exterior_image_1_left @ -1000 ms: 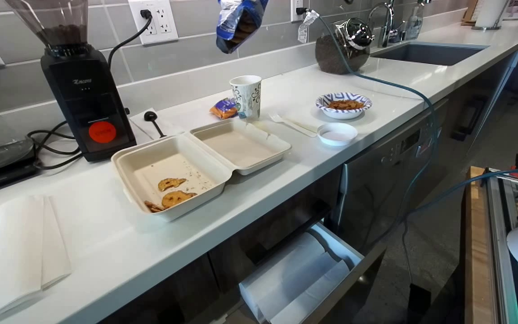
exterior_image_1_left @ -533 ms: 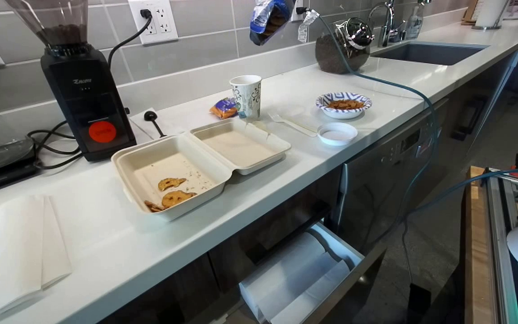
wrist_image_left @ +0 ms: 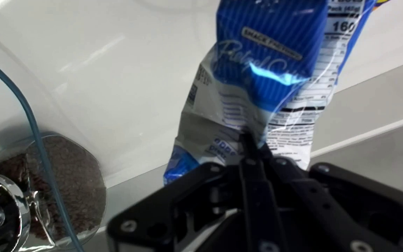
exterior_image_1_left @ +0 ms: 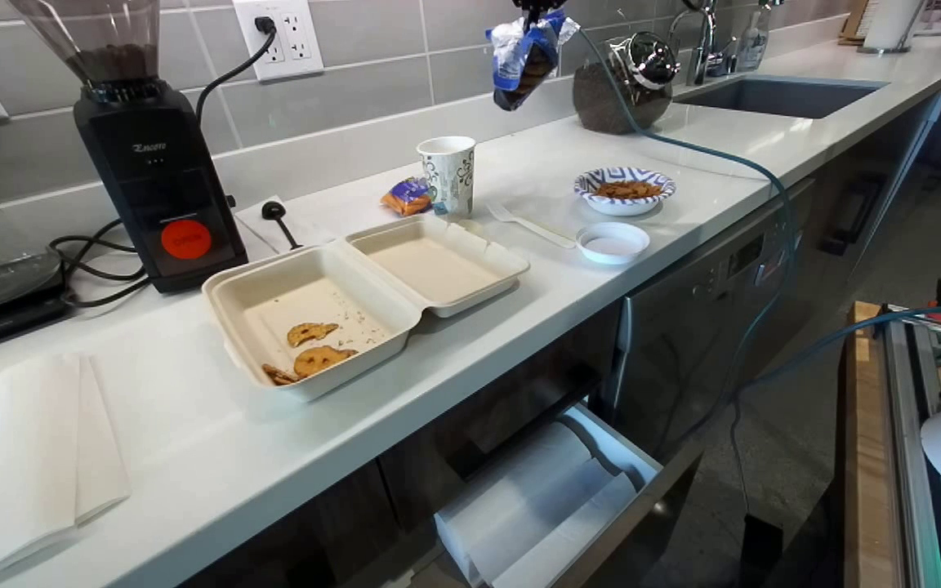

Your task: Pour the snacks out of the white and blue packet and into the food pack.

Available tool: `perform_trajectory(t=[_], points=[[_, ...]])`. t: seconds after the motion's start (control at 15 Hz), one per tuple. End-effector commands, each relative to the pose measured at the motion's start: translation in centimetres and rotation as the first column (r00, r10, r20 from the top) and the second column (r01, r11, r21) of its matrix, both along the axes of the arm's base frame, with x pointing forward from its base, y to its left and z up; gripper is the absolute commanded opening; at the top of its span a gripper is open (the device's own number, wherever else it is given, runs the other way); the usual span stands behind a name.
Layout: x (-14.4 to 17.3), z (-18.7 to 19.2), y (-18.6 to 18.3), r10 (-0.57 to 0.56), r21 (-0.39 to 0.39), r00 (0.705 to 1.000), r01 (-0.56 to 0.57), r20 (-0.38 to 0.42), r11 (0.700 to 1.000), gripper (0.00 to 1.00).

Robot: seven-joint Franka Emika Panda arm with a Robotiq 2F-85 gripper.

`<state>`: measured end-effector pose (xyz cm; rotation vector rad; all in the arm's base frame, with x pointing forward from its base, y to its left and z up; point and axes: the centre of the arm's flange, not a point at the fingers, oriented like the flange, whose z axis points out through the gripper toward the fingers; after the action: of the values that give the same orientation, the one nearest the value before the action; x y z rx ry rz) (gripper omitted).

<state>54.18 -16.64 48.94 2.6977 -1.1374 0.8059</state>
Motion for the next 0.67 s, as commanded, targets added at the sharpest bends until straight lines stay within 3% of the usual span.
perform_trajectory(t=[0.0, 0.6], points=[[1.7, -2.3, -1.8, 0.050, 0.032, 0.997, -0.048, -0.053, 0.998, 0.00], [2.5, -9.7, -3.0, 0.092, 0.043, 0.983, -0.086, -0.158, 0.995, 0.00]])
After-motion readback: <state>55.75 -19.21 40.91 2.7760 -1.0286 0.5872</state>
